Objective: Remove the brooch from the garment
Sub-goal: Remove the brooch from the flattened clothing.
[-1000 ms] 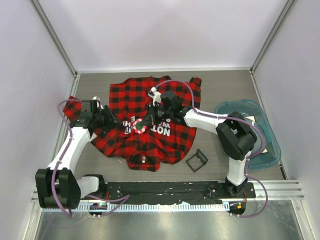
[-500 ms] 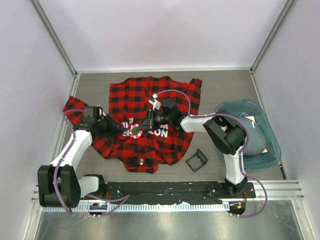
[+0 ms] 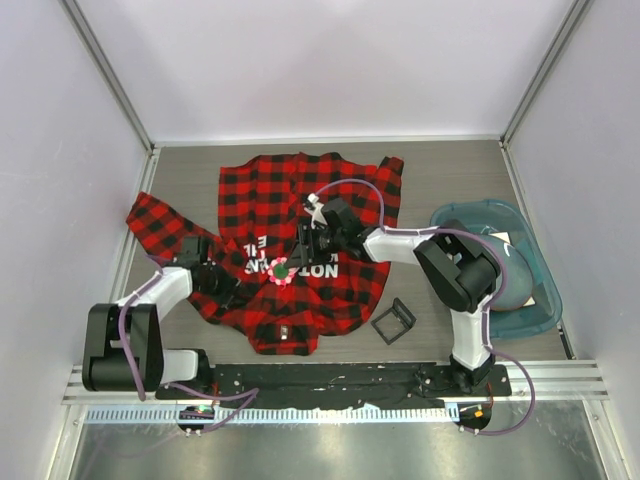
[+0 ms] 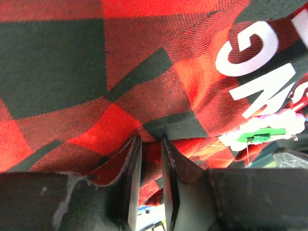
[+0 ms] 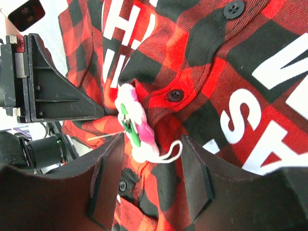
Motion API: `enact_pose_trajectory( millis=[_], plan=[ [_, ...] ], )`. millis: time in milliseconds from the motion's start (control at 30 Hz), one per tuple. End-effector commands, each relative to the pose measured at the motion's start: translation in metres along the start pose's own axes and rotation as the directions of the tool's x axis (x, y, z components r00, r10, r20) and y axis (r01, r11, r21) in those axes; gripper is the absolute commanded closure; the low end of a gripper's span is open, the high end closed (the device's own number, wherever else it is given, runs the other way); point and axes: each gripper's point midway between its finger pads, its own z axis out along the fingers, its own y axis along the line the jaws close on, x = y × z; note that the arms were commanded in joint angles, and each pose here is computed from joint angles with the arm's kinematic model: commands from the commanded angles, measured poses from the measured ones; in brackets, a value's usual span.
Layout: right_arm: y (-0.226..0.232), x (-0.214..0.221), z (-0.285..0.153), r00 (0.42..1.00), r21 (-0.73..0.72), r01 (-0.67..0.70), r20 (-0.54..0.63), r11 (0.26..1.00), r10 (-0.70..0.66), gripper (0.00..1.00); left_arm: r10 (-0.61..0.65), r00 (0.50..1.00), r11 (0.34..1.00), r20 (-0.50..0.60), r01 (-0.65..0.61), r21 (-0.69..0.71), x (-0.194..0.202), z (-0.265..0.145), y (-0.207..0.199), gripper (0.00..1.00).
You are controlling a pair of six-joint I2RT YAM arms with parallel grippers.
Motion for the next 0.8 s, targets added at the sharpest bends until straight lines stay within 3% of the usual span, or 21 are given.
enact_pose_trajectory(
  millis=[0, 167, 233, 300, 367, 633, 767],
  plan=[
    [0.027, -0.015, -0.019, 0.996, -0.045, 0.069, 0.066, 0.997, -0.066, 0.44, -0.027, 0.999, 0.993, 0.036, 0.031, -0.11, 0.007, -0.008, 0.031, 0.72],
    [0.04, -0.011, -0.015, 0.996, -0.118, 0.049, 0.074, 0.992, -0.04, 0.55, -0.024, 1.0, 0.994, 0.014, 0.025, -0.102, 0.01, -0.01, 0.028, 0.73],
    [0.042, -0.008, -0.01, 0.997, -0.13, 0.053, 0.062, 0.99, -0.045, 0.53, -0.024, 1.0, 0.995, 0.006, 0.025, -0.1, 0.012, -0.01, 0.029, 0.73],
    [0.039, -0.007, -0.007, 0.997, -0.116, 0.065, 0.06, 0.991, -0.058, 0.45, -0.011, 1.0, 0.996, 0.008, 0.012, -0.088, 0.011, -0.011, 0.026, 0.73],
    [0.038, -0.005, -0.004, 0.997, -0.113, 0.068, 0.054, 0.991, -0.062, 0.44, -0.001, 1.0, 0.997, 0.014, 0.002, -0.082, 0.011, -0.013, 0.025, 0.72],
    [0.041, 0.003, 0.012, 0.996, -0.121, 0.08, 0.036, 0.989, -0.076, 0.67, 0.105, 0.99, 0.991, 0.093, -0.097, -0.092, -0.005, -0.031, 0.016, 0.73],
    [0.033, 0.002, 0.013, 0.993, -0.08, 0.112, 0.047, 0.991, -0.108, 0.65, 0.154, 0.979, 0.987, 0.134, -0.147, -0.057, -0.012, -0.043, 0.001, 0.72]
  ],
)
